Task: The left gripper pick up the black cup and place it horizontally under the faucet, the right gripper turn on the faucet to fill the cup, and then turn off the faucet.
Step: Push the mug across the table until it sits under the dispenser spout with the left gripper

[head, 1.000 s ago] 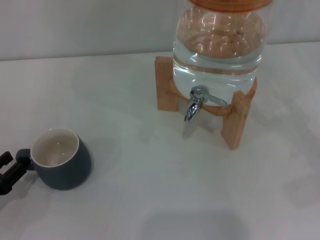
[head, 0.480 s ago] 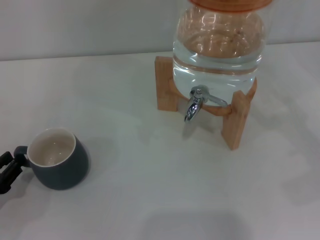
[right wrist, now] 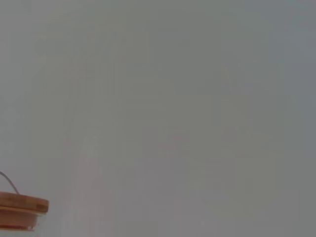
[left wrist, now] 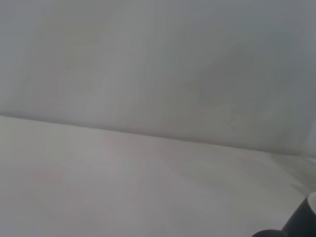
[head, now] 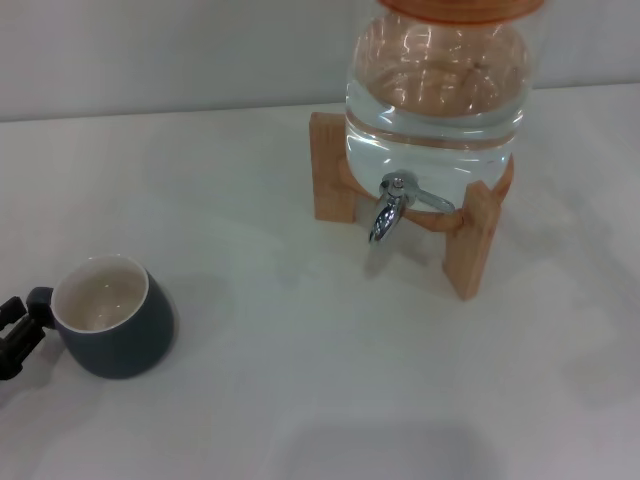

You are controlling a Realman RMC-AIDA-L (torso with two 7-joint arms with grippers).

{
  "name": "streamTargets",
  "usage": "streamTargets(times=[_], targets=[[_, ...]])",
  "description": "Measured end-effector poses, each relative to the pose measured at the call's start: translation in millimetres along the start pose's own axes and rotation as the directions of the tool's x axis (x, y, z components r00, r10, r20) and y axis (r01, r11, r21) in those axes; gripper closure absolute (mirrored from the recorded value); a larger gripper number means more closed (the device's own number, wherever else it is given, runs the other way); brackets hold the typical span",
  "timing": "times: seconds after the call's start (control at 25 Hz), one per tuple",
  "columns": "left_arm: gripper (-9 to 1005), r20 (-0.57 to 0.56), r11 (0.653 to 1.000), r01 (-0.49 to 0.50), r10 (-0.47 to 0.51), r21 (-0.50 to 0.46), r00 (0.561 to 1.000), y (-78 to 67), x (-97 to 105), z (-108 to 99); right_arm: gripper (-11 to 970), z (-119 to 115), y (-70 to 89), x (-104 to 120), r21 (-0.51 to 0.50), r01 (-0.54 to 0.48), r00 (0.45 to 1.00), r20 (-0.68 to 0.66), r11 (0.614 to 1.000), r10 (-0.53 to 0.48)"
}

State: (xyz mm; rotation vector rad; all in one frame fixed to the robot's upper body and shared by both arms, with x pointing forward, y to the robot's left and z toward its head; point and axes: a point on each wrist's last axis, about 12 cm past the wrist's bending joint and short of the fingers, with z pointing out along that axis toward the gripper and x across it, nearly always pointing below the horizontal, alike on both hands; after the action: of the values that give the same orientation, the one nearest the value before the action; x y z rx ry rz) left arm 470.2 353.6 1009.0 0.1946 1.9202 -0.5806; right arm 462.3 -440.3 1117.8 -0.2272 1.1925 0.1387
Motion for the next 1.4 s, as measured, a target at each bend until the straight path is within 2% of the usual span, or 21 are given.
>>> streamTargets(times=[0.4, 0.92, 1.4], targets=[[598, -0.018, 0.999, -0.038, 0.038, 0.007, 0.999, 0.7, -6.1, 9.0, 148, 6.9, -0.4, 2.2, 0.006, -0.003, 1.000, -0.006, 1.000, 0.003], [675, 0.001, 0.997, -0.081, 0.081, 0.011, 0.997, 2.7, -15.3, 8.2, 148, 8.4, -0.3, 4.4, 0.015, -0.009, 1.000, -0.014, 1.000, 0.009], [789, 0.013, 0.995, -0.092, 0.092, 0.042, 0.996, -0.5, -18.9, 10.7, 148, 12.5, 2.6, 6.2, 0.011, -0.023, 1.000, -0.007, 1.000, 0.023]])
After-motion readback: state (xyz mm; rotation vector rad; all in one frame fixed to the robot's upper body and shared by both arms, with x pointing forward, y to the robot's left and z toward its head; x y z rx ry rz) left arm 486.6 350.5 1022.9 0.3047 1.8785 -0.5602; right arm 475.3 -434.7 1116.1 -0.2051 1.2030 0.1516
